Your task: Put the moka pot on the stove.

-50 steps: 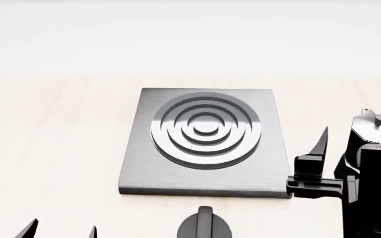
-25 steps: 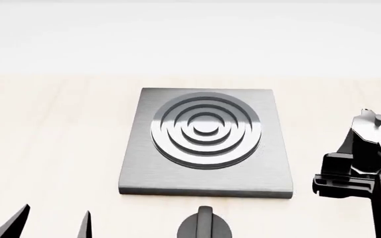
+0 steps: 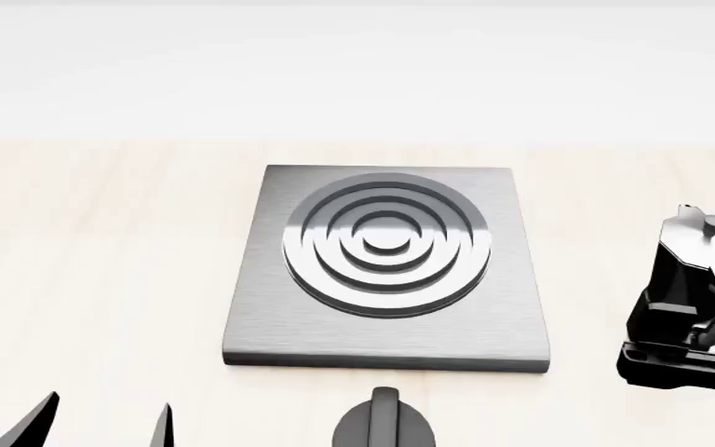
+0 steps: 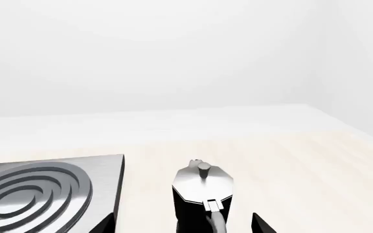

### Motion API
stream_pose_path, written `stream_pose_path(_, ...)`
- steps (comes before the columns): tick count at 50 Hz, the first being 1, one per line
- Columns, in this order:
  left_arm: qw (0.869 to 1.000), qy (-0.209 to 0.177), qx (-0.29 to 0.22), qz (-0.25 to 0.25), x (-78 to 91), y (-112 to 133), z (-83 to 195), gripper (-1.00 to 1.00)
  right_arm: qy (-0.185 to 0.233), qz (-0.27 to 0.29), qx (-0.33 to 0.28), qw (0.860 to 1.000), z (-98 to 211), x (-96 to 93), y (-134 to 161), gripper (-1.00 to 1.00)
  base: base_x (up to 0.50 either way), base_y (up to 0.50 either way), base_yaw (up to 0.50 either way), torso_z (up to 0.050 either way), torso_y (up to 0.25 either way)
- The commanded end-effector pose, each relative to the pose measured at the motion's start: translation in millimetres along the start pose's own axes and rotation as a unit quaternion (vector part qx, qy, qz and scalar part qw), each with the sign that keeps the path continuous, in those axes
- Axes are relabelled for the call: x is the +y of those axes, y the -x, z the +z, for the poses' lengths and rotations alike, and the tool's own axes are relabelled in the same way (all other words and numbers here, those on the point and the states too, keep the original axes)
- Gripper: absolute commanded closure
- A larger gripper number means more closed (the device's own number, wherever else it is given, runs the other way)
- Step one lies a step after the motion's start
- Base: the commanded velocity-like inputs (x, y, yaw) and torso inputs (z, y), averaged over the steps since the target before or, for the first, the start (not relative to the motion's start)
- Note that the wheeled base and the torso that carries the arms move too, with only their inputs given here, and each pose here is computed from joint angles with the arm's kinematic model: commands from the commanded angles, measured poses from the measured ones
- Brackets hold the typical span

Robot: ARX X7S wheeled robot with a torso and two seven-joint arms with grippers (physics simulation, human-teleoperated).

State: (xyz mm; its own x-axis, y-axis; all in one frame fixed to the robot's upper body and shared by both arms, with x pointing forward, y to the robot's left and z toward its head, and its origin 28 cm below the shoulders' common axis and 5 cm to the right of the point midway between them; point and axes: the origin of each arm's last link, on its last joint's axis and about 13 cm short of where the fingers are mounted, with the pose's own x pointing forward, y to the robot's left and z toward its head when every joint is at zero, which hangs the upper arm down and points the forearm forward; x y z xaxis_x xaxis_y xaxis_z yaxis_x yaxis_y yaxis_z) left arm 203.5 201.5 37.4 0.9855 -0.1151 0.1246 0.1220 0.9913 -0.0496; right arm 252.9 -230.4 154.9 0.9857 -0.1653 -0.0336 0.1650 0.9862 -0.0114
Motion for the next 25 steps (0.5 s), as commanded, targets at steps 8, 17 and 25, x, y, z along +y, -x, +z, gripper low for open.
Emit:
stream_pose_path(8,1.000,-0.001,0.001,0.001,0.0,1.4,-3.1,-1.00,-0.024,0.006,0.051,0.998,-20.2,-11.9,-13.6,-1.00,0.00,0.00,0.00,0.000,0.000)
stream_pose_path(17,1.000,-0.001,0.000,0.001,0.3,1.3,-2.9,-1.00,-0.019,0.003,0.062,0.998,-21.0,-17.7,-19.6,-1.00,0.00,0.00,0.00,0.000,0.000)
stream_pose_path(25,1.000,-0.002,0.000,0.003,0.5,1.0,-2.3,-1.00,-0.023,0.016,0.069,0.997,-23.4,-19.2,-30.8,-1.00,0.00,0.00,0.00,0.000,0.000)
